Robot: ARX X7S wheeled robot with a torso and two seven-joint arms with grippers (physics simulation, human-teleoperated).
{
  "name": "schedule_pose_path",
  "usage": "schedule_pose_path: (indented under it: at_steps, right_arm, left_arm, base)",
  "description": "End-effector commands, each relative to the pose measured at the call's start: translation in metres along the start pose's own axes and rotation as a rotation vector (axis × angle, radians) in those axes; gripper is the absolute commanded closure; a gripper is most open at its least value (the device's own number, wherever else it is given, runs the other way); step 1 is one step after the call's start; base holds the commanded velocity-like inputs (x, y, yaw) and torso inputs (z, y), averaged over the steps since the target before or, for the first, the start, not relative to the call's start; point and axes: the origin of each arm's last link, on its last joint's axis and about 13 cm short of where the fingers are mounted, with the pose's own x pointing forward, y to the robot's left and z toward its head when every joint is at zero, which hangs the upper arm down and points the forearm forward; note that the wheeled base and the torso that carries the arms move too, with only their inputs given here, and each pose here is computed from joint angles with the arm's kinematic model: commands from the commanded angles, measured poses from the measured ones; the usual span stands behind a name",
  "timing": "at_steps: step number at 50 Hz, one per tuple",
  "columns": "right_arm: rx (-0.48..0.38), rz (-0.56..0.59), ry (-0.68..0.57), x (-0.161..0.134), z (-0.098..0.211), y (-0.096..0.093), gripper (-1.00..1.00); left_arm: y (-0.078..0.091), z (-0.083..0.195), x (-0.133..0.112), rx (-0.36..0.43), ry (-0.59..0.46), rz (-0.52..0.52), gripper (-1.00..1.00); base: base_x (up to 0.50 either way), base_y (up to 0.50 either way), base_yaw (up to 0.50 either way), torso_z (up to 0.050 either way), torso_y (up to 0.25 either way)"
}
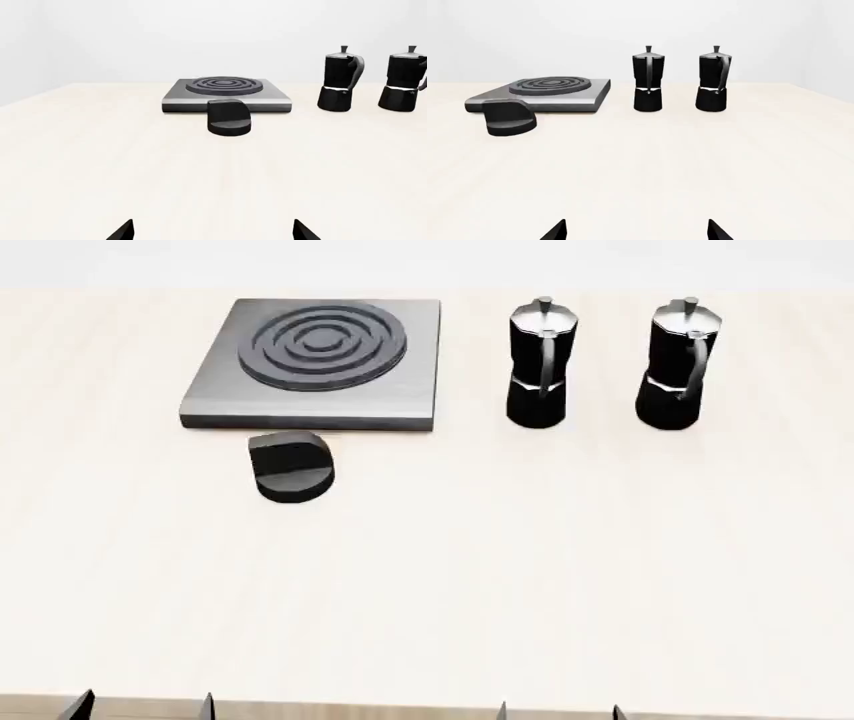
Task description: Turn off the stove.
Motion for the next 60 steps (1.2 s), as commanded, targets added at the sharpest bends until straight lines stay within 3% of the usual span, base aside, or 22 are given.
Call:
schedule_pose_path:
  at_steps: [1,24,27,31,44,60]
  right_arm:
    - [0.003,0.004,0.002,0.000,0.001,0.001,-1.00]
    - [-0.006,0.009,0.007,0.002,0.003,0.002,-1.00]
    - [-0.047,0.001,0.018,0.002,0.006,0.003,-1.00]
    - [-0.055,-0.004,0.002,0.001,0.015,0.002,-1.00]
    - [-0.062,-0.021,-0.096,-0.011,0.053,0.000,-1.00]
    - [-0.129,-0.060,-0.210,-0.028,0.092,0.004,-1.00]
  left_arm:
    - [0.000,0.001,-0.003,0.002,-0.034,-0.008,-1.00]
    - [-0.001,0.002,0.001,-0.011,-0.012,-0.001,-1.00]
    - [0.001,0.005,0.000,-0.019,-0.016,-0.003,-1.00]
    - [0.003,0.014,0.000,-0.016,-0.117,0.029,-1.00]
    - [0.007,0.042,-0.006,-0.034,-0.179,0.021,-1.00]
    - [0.011,0.074,-0.023,-0.051,-0.243,-0.007,-1.00]
  base:
    - [0.00,0.00,0.00,0.000,0.000]
    - [0.00,0.00,0.00,0.000,0.000]
    - [0.00,0.00,0.00,0.000,0.000]
    - [0.00,0.00,0.00,0.000,0.000]
    - [0.00,0.00,0.00,0.000,0.000]
    - [0.00,0.00,0.00,0.000,0.000]
